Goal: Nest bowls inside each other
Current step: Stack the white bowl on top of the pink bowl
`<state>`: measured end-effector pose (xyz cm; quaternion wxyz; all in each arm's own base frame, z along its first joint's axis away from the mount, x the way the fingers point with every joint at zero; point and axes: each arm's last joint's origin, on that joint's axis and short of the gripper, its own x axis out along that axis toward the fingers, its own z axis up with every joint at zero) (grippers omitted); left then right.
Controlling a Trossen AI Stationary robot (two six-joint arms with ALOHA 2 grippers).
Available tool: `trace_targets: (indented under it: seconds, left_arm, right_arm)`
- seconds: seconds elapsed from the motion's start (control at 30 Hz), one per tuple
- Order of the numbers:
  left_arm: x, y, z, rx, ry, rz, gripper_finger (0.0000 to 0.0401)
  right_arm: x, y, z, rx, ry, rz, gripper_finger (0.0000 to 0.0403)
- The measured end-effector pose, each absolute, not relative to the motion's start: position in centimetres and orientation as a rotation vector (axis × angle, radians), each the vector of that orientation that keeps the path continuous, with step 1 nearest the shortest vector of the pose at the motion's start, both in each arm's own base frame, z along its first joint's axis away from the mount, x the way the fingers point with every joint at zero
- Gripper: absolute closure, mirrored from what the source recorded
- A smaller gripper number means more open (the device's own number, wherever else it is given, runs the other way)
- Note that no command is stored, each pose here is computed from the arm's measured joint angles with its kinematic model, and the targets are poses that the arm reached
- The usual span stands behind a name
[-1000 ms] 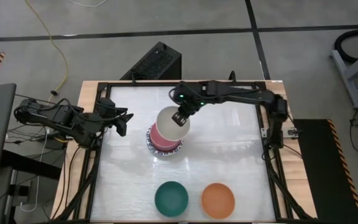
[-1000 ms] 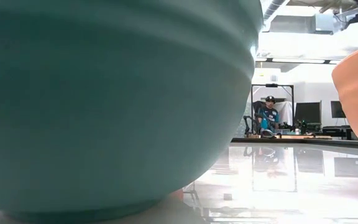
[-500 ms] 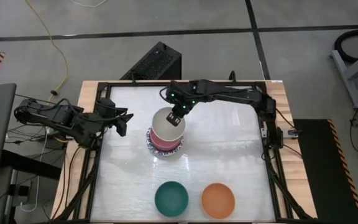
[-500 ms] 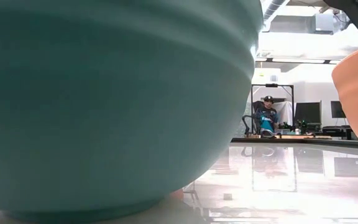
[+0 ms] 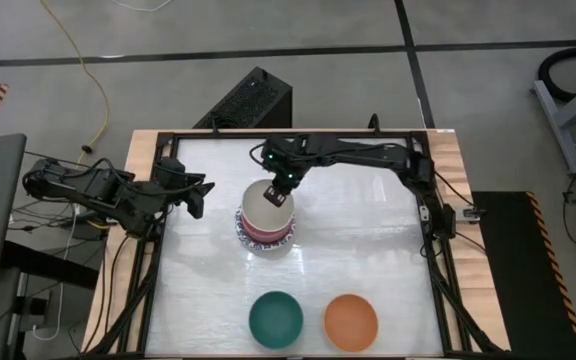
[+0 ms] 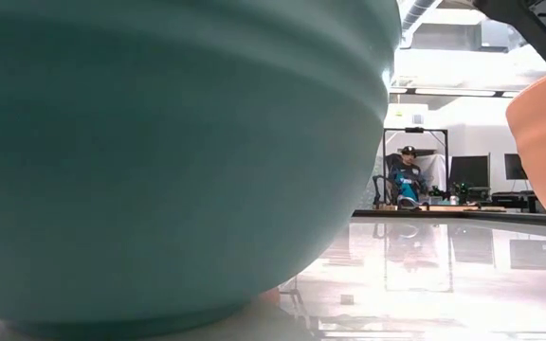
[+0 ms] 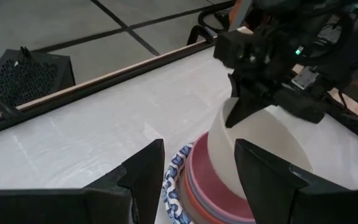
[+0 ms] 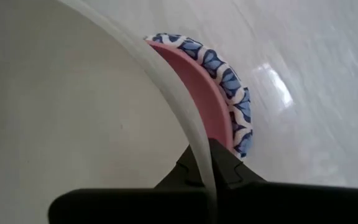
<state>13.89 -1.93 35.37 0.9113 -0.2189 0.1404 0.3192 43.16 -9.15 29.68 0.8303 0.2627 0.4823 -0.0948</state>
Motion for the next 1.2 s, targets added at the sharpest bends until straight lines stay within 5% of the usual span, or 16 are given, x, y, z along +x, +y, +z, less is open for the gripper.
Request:
trace_targets:
  seconds: [1.0, 1.2]
  left_arm:
    - [13.9, -1.9, 35.4, -0.465, 0.28, 0.668, 0.0216]
    - [13.9, -1.9, 35.4, -0.465, 0.28, 0.668, 0.0216]
  right_arm:
    - [44.6, -8.6, 26.1, 0.49, 1.128, -0.181, 0.0396]
    - [44.6, -8.7, 26.1, 0.481, 1.128, -0.181, 0.0353]
